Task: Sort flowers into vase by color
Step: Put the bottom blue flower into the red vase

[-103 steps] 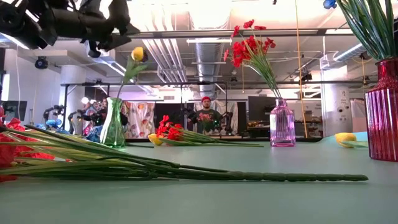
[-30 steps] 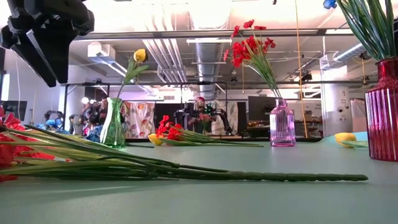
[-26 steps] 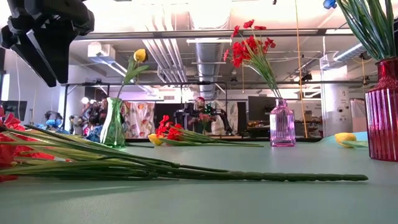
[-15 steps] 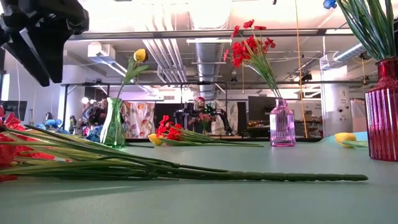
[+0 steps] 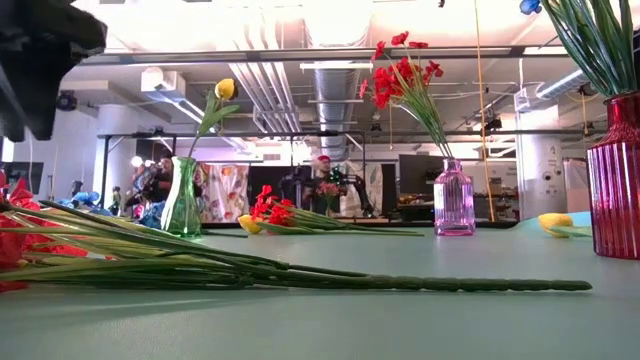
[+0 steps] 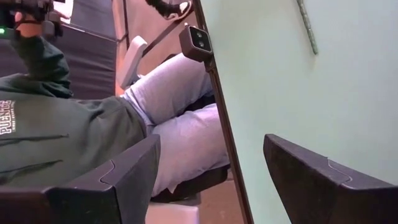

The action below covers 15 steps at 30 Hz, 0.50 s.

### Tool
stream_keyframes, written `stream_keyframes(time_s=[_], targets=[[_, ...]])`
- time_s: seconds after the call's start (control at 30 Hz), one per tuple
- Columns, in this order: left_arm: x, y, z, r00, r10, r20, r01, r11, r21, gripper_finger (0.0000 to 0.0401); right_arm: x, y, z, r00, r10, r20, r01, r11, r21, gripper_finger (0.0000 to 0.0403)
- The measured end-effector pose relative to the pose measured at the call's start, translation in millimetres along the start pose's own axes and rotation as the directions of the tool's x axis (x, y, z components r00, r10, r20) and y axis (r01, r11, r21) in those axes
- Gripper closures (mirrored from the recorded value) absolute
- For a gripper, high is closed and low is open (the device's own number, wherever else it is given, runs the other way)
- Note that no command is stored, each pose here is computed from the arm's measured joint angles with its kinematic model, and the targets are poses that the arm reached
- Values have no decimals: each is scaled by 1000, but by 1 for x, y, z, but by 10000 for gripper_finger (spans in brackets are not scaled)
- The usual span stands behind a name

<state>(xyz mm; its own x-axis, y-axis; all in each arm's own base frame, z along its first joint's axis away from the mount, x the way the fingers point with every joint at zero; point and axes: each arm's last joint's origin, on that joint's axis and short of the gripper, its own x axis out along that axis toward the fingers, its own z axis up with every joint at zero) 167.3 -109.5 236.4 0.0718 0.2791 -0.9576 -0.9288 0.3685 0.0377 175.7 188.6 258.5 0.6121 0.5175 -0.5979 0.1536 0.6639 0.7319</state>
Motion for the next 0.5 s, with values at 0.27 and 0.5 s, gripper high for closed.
stream_keyframes(time_s=[0.27,0.5], targets=[[22,-1,-8,988,151,29,-150,988,-36,176,0,0,0,1000,1,-6,-1,1000,4,124],[39,1,-12,978,202,44,-198,977,-76,143,0,0,-1,999,14,-39,-13,999,36,129]])
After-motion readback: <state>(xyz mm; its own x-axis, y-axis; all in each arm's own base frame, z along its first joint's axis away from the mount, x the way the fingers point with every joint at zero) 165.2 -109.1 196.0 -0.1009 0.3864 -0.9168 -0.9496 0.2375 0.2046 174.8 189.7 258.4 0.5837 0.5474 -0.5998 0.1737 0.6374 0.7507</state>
